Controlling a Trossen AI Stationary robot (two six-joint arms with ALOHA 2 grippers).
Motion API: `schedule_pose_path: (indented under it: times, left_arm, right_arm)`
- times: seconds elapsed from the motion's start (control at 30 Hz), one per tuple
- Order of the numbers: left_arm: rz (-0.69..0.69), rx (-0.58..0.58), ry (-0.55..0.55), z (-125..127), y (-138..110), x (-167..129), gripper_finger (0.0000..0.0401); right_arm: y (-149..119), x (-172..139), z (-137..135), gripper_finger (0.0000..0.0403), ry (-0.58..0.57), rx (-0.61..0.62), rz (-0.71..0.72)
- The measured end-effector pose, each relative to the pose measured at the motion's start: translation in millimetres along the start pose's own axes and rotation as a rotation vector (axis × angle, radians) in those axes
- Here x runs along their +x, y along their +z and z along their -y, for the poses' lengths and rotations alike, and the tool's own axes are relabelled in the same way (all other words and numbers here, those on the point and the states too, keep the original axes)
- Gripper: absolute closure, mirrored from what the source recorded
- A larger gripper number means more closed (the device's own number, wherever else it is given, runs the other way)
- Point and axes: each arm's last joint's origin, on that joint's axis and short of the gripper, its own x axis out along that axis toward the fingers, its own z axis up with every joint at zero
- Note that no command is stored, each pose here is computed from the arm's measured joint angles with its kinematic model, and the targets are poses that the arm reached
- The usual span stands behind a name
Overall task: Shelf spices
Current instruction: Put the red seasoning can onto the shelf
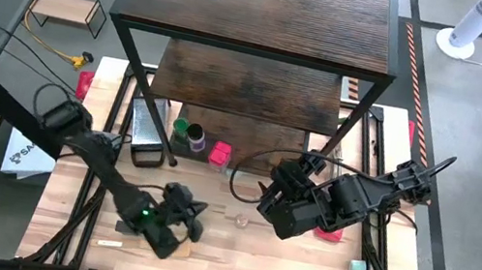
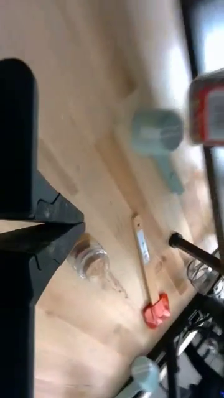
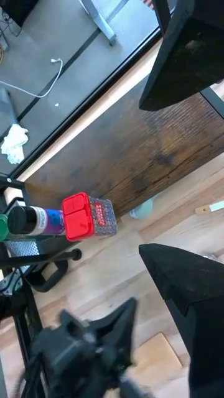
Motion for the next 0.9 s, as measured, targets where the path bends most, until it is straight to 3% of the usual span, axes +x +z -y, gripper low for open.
schedule_pose_path:
  times: [0.2, 0.47, 0.9]
  left_arm:
    - [0.027, -0.123, -0.053, 14, -8, 32, 0.04]
    - [0.108, -0.203, 0.057, 1, 23, 59, 0.04]
    - [0.237, -0.282, 0.123, -10, 60, 67, 0.0401]
  right_arm:
    - [1, 1, 1, 0.0039, -0.003, 0.008, -0.002]
    - [0, 2, 0, 0.0039, -0.009, 0.02, -0.012]
    - [-3, 2, 4, 0.0039, -0.037, -0.005, -0.028]
